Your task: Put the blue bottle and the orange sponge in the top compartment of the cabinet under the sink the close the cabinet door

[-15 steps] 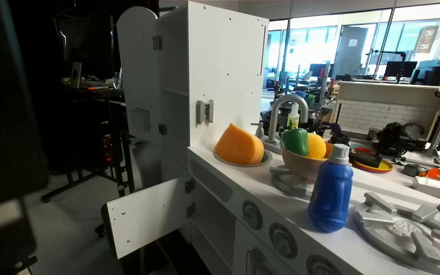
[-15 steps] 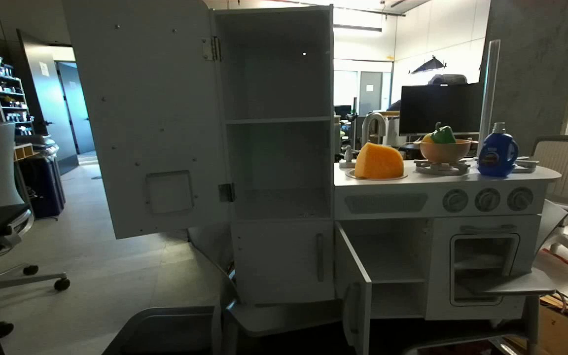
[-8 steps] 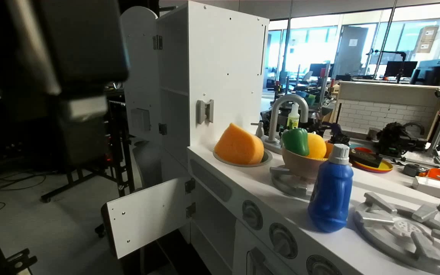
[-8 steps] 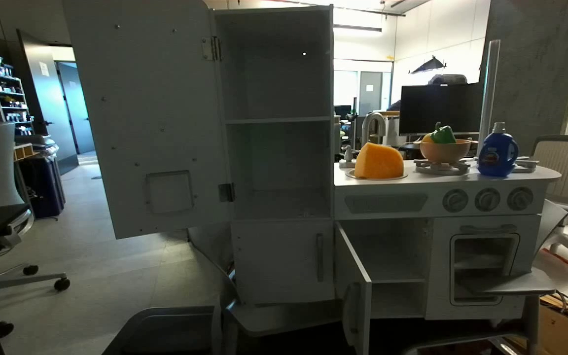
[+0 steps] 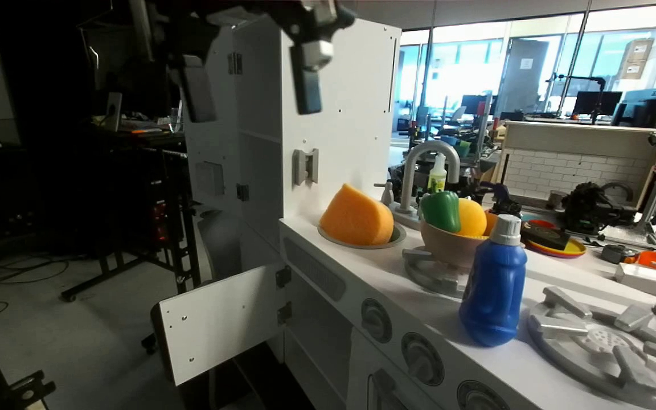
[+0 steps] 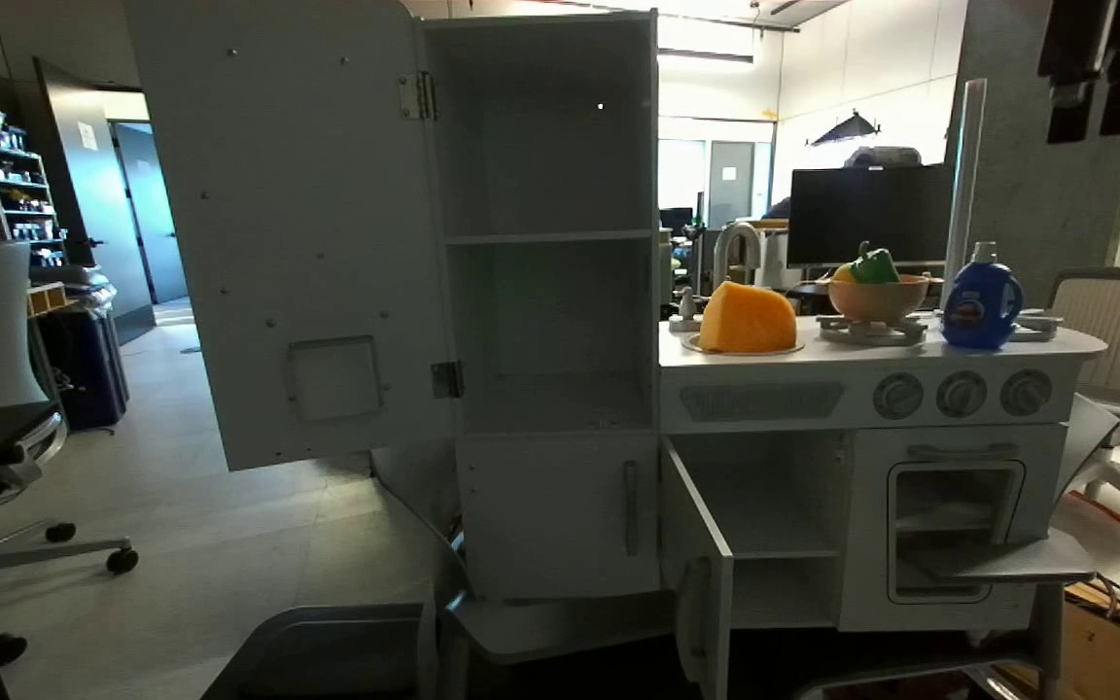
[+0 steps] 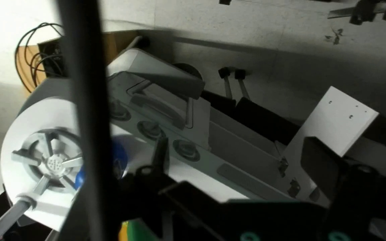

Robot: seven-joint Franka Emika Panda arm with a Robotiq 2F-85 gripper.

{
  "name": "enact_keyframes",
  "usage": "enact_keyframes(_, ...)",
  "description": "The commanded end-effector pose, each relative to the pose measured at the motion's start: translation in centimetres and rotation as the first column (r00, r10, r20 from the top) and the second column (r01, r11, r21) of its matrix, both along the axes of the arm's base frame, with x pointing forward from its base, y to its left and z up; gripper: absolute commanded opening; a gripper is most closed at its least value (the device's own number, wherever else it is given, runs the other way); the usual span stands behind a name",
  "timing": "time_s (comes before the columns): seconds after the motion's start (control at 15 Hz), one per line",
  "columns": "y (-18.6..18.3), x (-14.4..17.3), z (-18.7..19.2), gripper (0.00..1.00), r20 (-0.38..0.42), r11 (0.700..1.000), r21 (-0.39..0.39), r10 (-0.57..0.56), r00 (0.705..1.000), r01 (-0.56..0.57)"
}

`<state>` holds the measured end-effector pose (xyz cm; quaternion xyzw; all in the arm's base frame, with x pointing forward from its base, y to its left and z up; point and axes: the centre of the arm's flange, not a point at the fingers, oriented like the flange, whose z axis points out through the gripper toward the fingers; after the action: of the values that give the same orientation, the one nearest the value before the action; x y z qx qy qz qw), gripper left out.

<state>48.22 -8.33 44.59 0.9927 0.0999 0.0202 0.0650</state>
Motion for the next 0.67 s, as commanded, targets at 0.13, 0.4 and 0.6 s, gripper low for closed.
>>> enact_keyframes(0.13, -6.2, 8.4, -1.3, 1.00, -0.071, 0.982, -0.099, 0.152, 0.986, -0.159)
enact_keyframes(0.4, -11.0, 10.6, -2.5, 1.00, -0.088, 0.966, -0.113, 0.224, 0.971, -0.233)
enact_keyframes(0.6, -14.6, 10.0, -2.3, 1.00, -0.085, 0.953, -0.114, 0.271, 0.959, -0.280)
